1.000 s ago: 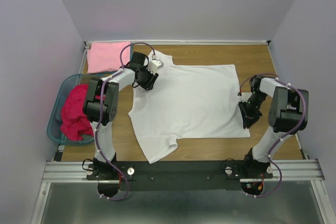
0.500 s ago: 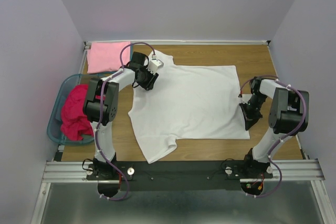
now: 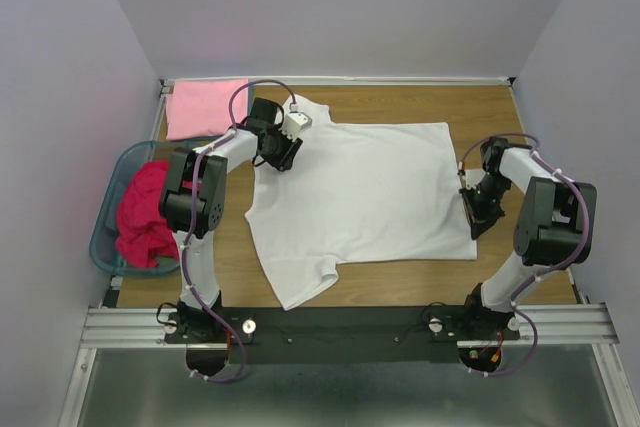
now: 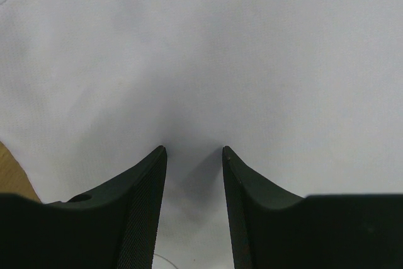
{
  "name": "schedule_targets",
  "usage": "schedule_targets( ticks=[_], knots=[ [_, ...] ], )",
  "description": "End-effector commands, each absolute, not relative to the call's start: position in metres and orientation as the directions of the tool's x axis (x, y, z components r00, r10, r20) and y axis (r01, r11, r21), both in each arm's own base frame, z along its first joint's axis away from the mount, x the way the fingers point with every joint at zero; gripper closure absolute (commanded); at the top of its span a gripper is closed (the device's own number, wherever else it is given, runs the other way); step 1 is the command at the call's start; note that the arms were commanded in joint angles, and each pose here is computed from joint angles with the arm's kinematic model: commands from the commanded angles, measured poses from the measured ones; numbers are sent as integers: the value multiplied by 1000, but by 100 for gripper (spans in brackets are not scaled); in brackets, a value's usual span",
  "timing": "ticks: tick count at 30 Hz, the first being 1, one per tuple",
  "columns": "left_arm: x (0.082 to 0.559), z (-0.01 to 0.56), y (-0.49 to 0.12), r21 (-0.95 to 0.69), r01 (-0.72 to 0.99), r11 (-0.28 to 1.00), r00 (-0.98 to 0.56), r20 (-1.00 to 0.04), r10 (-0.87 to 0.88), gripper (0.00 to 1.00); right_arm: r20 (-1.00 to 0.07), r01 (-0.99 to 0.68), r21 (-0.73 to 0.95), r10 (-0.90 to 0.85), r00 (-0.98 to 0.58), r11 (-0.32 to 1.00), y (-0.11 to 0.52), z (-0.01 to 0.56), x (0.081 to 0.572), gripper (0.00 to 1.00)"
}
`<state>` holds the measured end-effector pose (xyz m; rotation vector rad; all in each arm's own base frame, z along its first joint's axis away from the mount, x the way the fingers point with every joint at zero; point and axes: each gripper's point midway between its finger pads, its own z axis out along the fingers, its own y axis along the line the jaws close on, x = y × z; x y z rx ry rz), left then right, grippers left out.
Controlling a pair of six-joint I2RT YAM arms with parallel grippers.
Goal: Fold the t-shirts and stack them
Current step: Flatten the tshirt out
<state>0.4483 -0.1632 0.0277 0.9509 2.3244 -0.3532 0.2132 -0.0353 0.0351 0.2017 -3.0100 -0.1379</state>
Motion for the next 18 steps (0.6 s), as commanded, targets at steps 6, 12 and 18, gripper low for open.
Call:
schedule_targets(
  ticks=[6, 12, 18],
  knots=[
    [439, 5, -158, -55, 684, 728, -626, -558, 546, 51, 206, -164, 80, -178, -962, 983, -42, 26, 180, 99],
    [439, 5, -158, -57, 683, 728, -628, -555, 545, 51, 216, -167, 83, -181, -960, 983, -42, 21, 175, 99],
    [437, 9, -158, -63, 693, 718, -620, -560, 550, 51, 170, -161, 78, -172, -970, 984, -42, 24, 196, 79]
  ],
)
